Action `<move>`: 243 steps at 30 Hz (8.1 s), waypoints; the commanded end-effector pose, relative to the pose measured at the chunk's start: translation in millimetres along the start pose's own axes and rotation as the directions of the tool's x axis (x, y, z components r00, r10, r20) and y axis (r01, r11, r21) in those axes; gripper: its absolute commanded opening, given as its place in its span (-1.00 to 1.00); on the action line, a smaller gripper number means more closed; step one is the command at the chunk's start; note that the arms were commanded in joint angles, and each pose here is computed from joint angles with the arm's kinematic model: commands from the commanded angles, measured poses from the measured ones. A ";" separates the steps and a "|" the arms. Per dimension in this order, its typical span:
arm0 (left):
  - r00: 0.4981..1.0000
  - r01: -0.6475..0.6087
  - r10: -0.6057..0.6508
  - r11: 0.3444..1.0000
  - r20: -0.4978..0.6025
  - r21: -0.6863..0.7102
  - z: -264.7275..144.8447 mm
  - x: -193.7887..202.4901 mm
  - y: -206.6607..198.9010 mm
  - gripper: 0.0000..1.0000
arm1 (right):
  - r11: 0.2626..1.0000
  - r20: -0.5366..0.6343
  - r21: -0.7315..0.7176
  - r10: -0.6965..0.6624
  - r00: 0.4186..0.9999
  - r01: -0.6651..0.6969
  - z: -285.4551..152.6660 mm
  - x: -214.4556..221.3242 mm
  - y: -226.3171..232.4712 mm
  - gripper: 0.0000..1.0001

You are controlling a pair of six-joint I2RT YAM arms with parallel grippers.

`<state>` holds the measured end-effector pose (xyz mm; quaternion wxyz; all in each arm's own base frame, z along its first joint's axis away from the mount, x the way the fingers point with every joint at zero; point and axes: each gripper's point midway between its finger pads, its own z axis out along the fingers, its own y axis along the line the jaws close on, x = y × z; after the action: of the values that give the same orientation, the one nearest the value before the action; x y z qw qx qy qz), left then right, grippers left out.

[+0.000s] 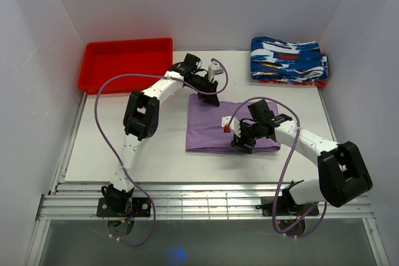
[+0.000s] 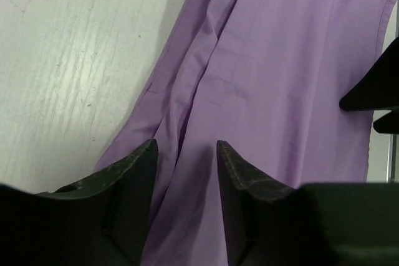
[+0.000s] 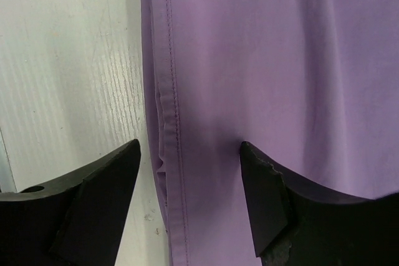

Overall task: Fold and stack the trousers
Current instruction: Fold the trousers, then neatly place the folded trousers to the corner

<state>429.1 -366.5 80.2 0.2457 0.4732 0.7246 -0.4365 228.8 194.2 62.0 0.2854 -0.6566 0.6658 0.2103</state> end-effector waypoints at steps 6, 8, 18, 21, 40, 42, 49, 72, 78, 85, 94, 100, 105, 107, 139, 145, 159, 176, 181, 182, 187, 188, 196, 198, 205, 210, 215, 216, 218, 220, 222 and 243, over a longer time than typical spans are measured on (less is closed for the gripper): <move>0.998 -0.060 0.057 0.994 0.035 0.092 -8.1 -7.9 -31.2 -0.03 | 0.998 -0.040 0.037 -0.052 0.998 0.053 10.4 5.1 -11.9 0.18; 0.997 -0.064 0.061 0.993 0.036 0.096 -7.2 -8.6 -31.6 -0.25 | 0.998 -0.050 0.030 -0.053 0.997 0.055 12.4 6.7 -9.9 0.00; 0.997 -0.022 0.031 0.992 0.076 -0.125 -4.8 -31.9 15.4 -1.00 | 0.998 -0.095 -0.033 -0.051 0.994 0.048 16.6 22.2 13.5 -0.84; 0.995 -0.016 0.033 0.984 0.097 -0.177 -5.4 -41.8 27.1 -1.00 | 0.996 -0.120 -0.071 -0.062 0.991 0.053 17.7 32.3 27.5 -0.84; 0.926 -0.162 0.305 0.852 0.221 -0.498 -152.1 -134.8 -30.6 0.96 | 0.864 0.291 0.329 0.291 0.911 -0.381 -127.2 -46.0 -49.5 0.92; 0.899 -0.213 0.377 0.820 0.221 -0.531 -167.5 -144.3 -44.5 0.96 | 0.792 0.325 0.348 0.401 0.857 -0.502 -146.0 -21.4 -51.9 0.81; 0.892 -0.290 0.407 0.850 0.197 -0.440 -152.0 -123.4 -73.8 0.96 | 0.438 0.428 0.224 0.758 0.492 -0.870 -181.7 64.9 -51.4 0.87; 0.646 -0.700 0.759 0.630 0.078 -0.336 66.2 -22.1 -232.5 0.83 | -0.046 0.275 -0.202 0.956 -0.101 -0.978 -103.8 148.5 -39.1 0.70; 0.631 -0.711 0.772 0.613 0.072 -0.344 108.1 -19.6 -244.0 0.85 | -0.031 0.269 -0.272 0.957 -0.106 -0.962 -102.0 135.9 -43.5 -0.63; 0.583 -0.746 0.810 0.561 0.054 -0.358 132.6 -0.9 -241.1 0.89 | 0.003 0.310 -0.352 0.944 -0.113 -0.936 -123.9 109.8 -58.1 -0.84; 0.517 -0.810 0.840 0.417 -0.165 -0.413 152.4 40.1 -188.5 0.52 | -0.065 0.278 -0.342 0.946 -0.167 -0.937 -121.7 116.2 -59.0 -0.85; 0.530 -0.814 0.816 0.414 -0.228 -0.408 158.5 55.3 -172.8 -0.03 | -0.083 0.279 -0.341 0.942 -0.185 -0.936 -123.9 118.3 -66.0 -0.27; 0.615 -0.760 0.772 0.527 -0.160 -0.380 158.3 43.0 -187.2 -0.76 | -0.037 0.369 -0.270 0.919 -0.139 -0.962 -150.3 119.3 -77.0 0.80; 0.650 -0.733 0.747 0.568 -0.141 -0.373 158.8 35.3 -189.7 -0.95 | -0.058 0.393 -0.262 0.905 -0.161 -0.963 -158.5 122.9 -76.6 0.80; 0.883 -0.433 0.461 0.873 0.088 -0.225 145.3 -22.3 -180.4 -1.00 | 0.000 0.671 -0.515 0.622 -0.403 -0.857 -138.4 80.5 -73.4 0.80; 0.884 -0.432 0.459 0.875 0.092 -0.219 144.5 -22.4 -181.4 -1.00 | -0.087 0.678 -0.463 0.606 -0.416 -0.882 -117.5 85.6 -82.6 0.80; 0.881 -0.423 0.457 0.876 0.119 -0.233 140.5 -35.0 -177.3 -1.00 | -0.296 0.701 -0.331 0.559 -0.443 -0.896 -99.8 115.9 -65.4 0.80; 0.892 -0.414 0.436 0.895 0.121 -0.168 148.8 -24.9 -185.4 -1.00 | -0.243 0.743 -0.377 0.497 -0.449 -0.894 -86.5 113.7 -97.9 0.80; 0.890 -0.426 0.442 0.893 0.109 -0.144 155.5 -19.6 -187.7 -1.00 | -0.224 0.743 -0.387 0.499 -0.446 -0.895 -83.1 106.0 -108.7 0.80; 0.890 -0.428 0.443 0.893 0.107 -0.141 156.1 -18.1 -187.6 -1.00 | -0.216 0.746 -0.386 0.499 -0.441 -0.897 -83.6 104.2 -110.0 0.80; 0.893 -0.425 0.438 0.897 0.107 -0.124 157.5 -12.5 -189.9 -1.00 | -0.206 0.745 -0.379 0.511 -0.429 -0.902 -80.6 101.9 -110.8 0.80; 0.893 -0.424 0.435 0.899 0.110 -0.114 157.4 -10.6 -191.9 -1.00 | -0.204 0.744 -0.372 0.518 -0.422 -0.906 -78.9 103.0 -111.4 0.80; 0.898 -0.408 0.406 0.913 0.167 -0.023 125.5 -28.0 -243.2 -0.72 | -0.005 0.761 -0.334 0.588 -0.273 -0.943 -88.5 78.9 -134.1 -0.80; 0.937 -0.329 0.328 0.944 0.121 -0.010 114.3 -16.2 -247.6 -0.43 | 0.035 0.766 -0.324 0.596 -0.241 -0.945 -94.2 71.1 -137.7 -0.84; 0.984 -0.162 0.170 0.979 0.055 -0.121 16.6 20.7 -249.2 0.24 | 0.297 0.830 -0.085 0.549 0.097 -0.951 -141.5 28.9 -166.3 -0.84; 0.977 -0.177 0.200 0.954 0.074 -0.241 -51.1 29.4 -246.5 0.37 | 0.478 0.835 0.115 0.428 0.345 -0.871 -173.8 -17.0 -189.6 -0.84; 0.971 -0.162 0.217 0.904 0.097 -0.396 -90.6 29.0 -217.3 0.39 | 0.567 0.798 0.264 0.326 0.507 -0.780 -180.1 -51.8 -224.2 -0.84; 0.969 -0.155 0.220 0.897 0.114 -0.414 -98.4 25.1 -215.1 0.39 | 0.568 0.806 0.297 0.281 0.521 -0.768 -193.9 -64.5 -238.8 -0.84; 0.966 -0.146 0.222 0.890 0.131 -0.432 -103.5 22.0 -213.5 0.39 | 0.569 0.806 0.310 0.269 0.528 -0.762 -192.6 -68.2 -256.5 -0.85; 0.963 -0.141 0.227 0.885 0.148 -0.444 -109.8 22.1 -213.8 0.39 | 0.578 0.809 0.322 0.243 0.536 -0.749 -196.4 -81.0 -279.1 -0.84; 0.963 -0.131 0.219 0.886 0.154 -0.445 -112.6 25.2 -214.3 0.39 | 0.585 0.814 0.326 0.225 0.535 -0.743 -197.7 -92.2 -292.6 -0.84; 0.973 -0.131 0.198 0.898 0.121 -0.419 -110.4 48.3 -216.9 0.40 | 0.581 0.923 0.304 0.018 0.385 -0.755 -279.0 -176.8 -402.5 -0.85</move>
<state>221.0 -288.2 177.7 0.4236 0.4358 0.7410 -0.2855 597.4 135.0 332.4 0.6478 -0.1046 0.6886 0.3085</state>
